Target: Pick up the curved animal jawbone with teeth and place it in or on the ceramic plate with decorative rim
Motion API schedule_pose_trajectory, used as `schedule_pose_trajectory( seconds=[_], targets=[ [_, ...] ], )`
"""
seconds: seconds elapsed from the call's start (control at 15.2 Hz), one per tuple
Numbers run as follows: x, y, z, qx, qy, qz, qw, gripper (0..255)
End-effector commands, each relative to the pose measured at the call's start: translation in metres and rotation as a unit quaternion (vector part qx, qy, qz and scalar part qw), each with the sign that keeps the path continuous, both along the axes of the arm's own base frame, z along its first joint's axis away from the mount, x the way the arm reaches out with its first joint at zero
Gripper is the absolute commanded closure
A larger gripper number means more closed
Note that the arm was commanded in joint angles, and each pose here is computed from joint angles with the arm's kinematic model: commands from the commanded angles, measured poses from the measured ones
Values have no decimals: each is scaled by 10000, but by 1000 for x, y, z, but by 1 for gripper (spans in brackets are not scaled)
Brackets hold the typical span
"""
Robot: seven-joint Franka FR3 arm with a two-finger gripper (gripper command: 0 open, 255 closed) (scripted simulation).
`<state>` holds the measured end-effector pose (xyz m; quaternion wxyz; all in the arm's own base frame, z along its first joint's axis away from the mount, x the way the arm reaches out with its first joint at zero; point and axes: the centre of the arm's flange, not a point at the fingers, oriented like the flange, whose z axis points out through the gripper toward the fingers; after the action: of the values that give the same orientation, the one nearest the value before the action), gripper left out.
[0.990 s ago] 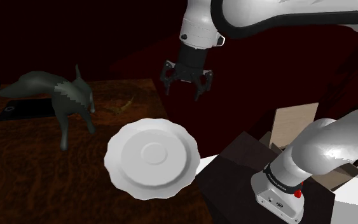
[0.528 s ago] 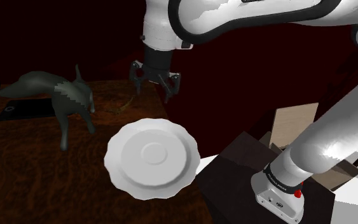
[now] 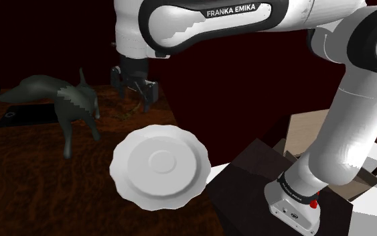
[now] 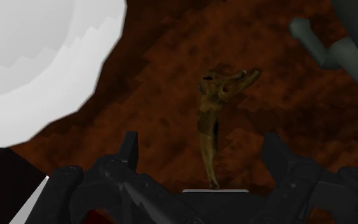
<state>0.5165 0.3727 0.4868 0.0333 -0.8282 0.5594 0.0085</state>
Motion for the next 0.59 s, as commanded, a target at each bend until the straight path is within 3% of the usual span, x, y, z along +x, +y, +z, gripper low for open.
schedule_pose_trajectory(
  seconds=[0.0,0.53],
  targets=[
    [2,3,-11,-4,-5,-41,10000,0],
    [2,5,-35,-4,-5,-41,10000,0]
  ],
)
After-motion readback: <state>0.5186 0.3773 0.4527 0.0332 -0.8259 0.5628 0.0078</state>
